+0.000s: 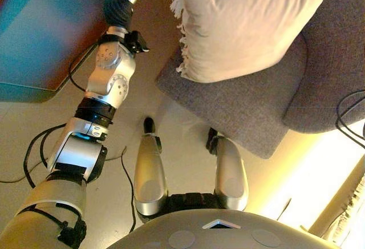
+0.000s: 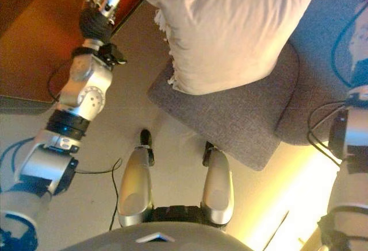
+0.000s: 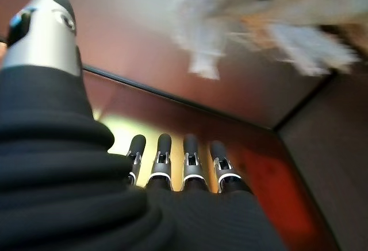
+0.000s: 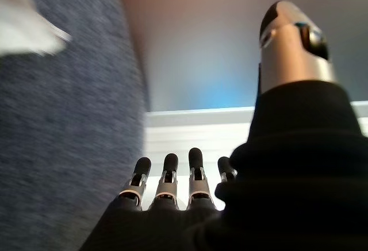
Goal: Pick up the cushion and take it to the sofa
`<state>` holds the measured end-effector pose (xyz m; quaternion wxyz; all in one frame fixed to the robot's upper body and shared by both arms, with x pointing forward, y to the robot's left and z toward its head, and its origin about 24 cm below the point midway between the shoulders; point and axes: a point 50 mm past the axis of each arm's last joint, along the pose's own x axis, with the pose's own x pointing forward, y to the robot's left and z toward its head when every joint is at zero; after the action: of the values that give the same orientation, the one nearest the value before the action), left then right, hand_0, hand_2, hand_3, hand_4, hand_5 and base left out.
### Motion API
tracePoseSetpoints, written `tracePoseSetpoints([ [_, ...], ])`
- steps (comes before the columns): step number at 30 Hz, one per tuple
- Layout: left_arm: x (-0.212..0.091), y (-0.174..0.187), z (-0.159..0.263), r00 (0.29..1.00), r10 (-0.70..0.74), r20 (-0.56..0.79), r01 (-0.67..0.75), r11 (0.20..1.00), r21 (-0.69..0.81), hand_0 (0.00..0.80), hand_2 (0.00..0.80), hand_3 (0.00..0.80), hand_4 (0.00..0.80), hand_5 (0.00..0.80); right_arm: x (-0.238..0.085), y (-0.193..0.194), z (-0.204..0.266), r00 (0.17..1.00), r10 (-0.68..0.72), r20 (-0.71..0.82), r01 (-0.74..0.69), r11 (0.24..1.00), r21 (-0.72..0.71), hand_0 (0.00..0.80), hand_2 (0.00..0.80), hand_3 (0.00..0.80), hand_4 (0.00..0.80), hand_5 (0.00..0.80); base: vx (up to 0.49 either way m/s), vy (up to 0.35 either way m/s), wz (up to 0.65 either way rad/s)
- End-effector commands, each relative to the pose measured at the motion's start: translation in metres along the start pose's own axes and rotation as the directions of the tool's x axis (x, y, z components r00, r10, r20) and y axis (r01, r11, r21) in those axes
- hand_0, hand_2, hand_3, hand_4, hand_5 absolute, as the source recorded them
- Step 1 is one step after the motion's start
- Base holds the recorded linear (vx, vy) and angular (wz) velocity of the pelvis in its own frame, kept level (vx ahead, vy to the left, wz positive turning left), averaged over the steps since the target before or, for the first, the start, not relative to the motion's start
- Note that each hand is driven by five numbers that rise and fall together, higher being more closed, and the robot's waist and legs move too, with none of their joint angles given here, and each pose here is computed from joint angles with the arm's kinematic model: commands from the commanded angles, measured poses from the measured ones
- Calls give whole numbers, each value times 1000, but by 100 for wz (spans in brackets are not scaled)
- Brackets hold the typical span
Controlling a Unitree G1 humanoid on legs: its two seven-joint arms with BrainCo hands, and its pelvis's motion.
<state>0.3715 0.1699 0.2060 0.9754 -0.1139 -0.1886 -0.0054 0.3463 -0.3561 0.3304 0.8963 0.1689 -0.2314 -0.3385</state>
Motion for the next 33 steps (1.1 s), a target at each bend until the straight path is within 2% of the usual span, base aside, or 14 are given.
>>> tracePoseSetpoints([
  [1, -22, 5, -22, 1000, 3, -25, -4, 999, -45, 0, 0, 0, 0, 0, -4, -36, -24, 998, -64, -9, 63, 996, -69, 0, 0, 0, 0, 0, 43, 18, -1],
  [6, -41, 8, -39, 997, -7, -71, 4, 999, -39, 0, 0, 0, 0, 0, -13, -46, -46, 995, 13, -101, -26, 991, -135, 0, 0, 0, 0, 0, 55, 43, 0],
  [9, -59, 12, -48, 993, -37, -113, 31, 998, -59, 0, 0, 0, 0, 0, -33, -53, -71, 972, 165, -168, -190, 971, -144, 0, 0, 0, 0, 0, 59, 98, -1],
  [11, -76, 16, -54, 989, -51, -138, 40, 996, -81, 0, 0, 0, 0, 0, -58, -55, -90, 938, 280, -202, -298, 952, -65, 0, 0, 0, 0, 0, 86, 148, 3],
  [15, -107, 25, -71, 973, -68, -222, 42, 992, -119, 0, 0, 0, 0, 0, -114, -70, -132, 882, 391, -263, -392, 918, 50, 0, 0, 0, 0, 0, 88, 154, -6],
  [17, -121, 28, -77, 963, -87, -256, 55, 990, -131, 0, 0, 0, 0, 0, -135, -83, -145, 872, 393, -292, -383, 919, 94, 0, 0, 0, 0, 0, 51, 179, -3],
  [19, -141, 33, -86, 946, -98, -308, 49, 985, -164, 0, 0, 0, 0, 0, -171, -92, -166, 825, 443, -351, -414, 897, 158, 0, 0, 0, 0, 0, 38, 186, -3],
  [22, -159, 40, -90, 935, -116, -335, 65, 985, -162, 0, 0, 0, 0, 0, -201, -96, -183, 773, 495, -398, -475, 866, 154, 0, 0, 0, 0, 0, 11, 140, -20],
  [26, -176, 46, -94, 923, -141, -359, 73, 978, -195, 0, 0, 0, 0, 0, -233, -104, -204, 717, 495, -490, -487, 859, 155, 0, 0, 0, 0, 0, -27, 107, -16],
  [28, -190, 53, -98, 920, -91, -381, 10, 978, -210, 0, 0, 0, 0, 0, -260, -109, -216, 669, 481, -567, -462, 866, 190, 0, 0, 0, 0, 0, -29, 102, -13],
  [33, -214, 57, -110, 901, -30, -432, -65, 977, -204, 0, 0, 0, 0, 0, -301, -124, -235, 575, 430, -696, -404, 889, 215, 0, 0, 0, 0, 0, -28, 88, -3],
])
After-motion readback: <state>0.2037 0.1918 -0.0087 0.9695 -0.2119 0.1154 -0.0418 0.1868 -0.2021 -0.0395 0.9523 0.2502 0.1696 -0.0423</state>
